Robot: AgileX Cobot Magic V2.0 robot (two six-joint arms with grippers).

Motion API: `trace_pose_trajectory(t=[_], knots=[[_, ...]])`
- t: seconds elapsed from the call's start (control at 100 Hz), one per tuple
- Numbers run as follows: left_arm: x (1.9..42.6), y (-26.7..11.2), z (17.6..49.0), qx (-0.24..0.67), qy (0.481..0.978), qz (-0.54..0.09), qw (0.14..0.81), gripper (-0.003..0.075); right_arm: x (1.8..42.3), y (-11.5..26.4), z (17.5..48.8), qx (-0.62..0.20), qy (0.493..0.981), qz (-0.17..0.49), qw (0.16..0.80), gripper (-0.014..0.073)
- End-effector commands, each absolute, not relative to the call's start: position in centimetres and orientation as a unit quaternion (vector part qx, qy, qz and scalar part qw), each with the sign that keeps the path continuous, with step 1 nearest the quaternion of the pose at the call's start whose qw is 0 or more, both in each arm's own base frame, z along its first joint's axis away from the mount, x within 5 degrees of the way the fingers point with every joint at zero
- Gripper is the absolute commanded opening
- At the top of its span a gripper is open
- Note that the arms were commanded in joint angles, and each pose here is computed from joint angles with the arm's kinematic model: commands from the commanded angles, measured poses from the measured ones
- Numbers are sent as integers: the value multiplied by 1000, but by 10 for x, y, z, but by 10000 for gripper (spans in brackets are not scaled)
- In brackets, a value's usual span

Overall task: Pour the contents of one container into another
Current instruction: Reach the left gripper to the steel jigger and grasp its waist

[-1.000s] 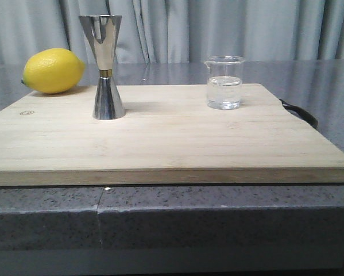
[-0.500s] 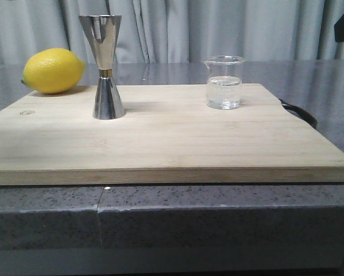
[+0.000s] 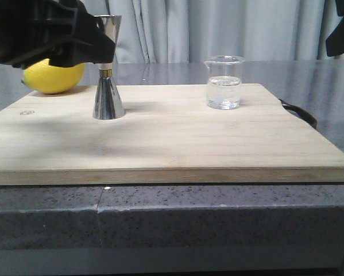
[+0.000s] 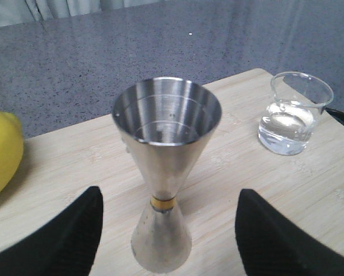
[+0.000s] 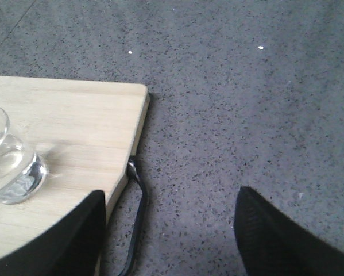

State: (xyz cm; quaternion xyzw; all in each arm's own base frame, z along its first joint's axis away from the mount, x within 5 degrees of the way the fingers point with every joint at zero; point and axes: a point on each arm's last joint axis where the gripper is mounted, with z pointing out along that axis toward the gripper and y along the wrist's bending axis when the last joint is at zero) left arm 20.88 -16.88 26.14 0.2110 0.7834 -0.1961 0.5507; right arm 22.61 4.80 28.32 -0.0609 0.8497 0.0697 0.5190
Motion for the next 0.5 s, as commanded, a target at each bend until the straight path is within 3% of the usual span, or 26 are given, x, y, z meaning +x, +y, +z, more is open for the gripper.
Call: trace_pose_trajectory(t=[0.0, 0.49], knots=[[215, -173, 281, 184, 743, -209, 609, 462, 230, 50, 303, -66, 815, 75, 570, 432], [233, -191, 255, 160, 731, -229, 623, 462, 231, 50, 305, -65, 809, 77, 580, 432]])
